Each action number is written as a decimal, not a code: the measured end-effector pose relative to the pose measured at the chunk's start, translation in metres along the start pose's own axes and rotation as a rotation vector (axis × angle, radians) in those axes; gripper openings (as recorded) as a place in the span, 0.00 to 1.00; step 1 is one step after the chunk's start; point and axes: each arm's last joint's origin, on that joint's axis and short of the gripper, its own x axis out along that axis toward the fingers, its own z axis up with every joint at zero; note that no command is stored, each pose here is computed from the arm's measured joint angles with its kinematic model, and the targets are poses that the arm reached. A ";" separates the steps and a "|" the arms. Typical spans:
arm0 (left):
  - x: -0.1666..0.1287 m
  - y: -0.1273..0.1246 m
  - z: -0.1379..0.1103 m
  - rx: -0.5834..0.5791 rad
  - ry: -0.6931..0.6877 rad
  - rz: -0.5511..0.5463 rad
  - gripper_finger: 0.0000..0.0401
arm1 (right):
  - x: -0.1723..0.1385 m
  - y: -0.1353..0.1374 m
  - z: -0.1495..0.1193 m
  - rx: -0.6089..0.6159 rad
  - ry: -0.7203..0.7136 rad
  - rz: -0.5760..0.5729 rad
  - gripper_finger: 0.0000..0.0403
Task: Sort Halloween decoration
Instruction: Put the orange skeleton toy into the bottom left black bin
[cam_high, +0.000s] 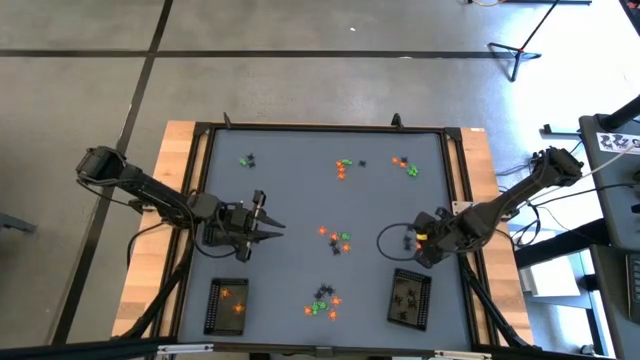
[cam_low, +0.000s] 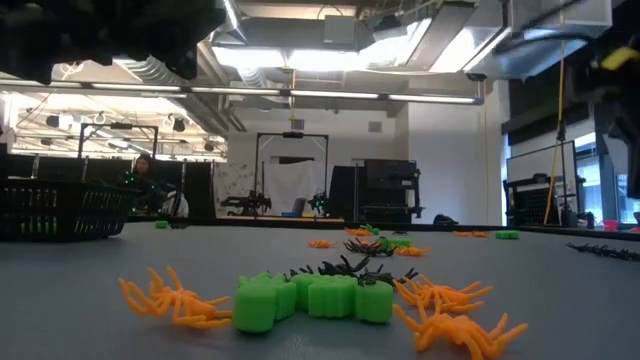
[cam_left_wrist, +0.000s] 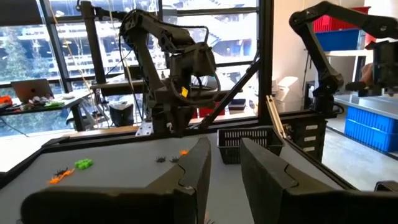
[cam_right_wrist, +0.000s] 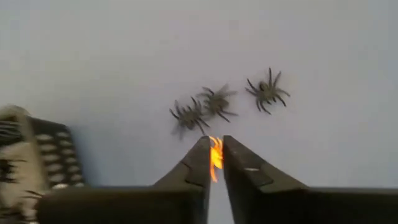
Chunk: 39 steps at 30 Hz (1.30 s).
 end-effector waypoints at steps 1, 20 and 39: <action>0.000 0.000 0.000 -0.001 0.002 0.000 0.20 | 0.004 -0.002 -0.002 -0.001 0.012 -0.004 0.15; 0.000 0.000 -0.002 -0.002 0.023 0.005 0.20 | 0.044 -0.021 -0.025 0.071 0.082 -0.008 0.28; 0.000 0.001 -0.002 -0.004 0.023 0.022 0.20 | 0.025 -0.015 -0.016 0.052 0.071 -0.048 0.00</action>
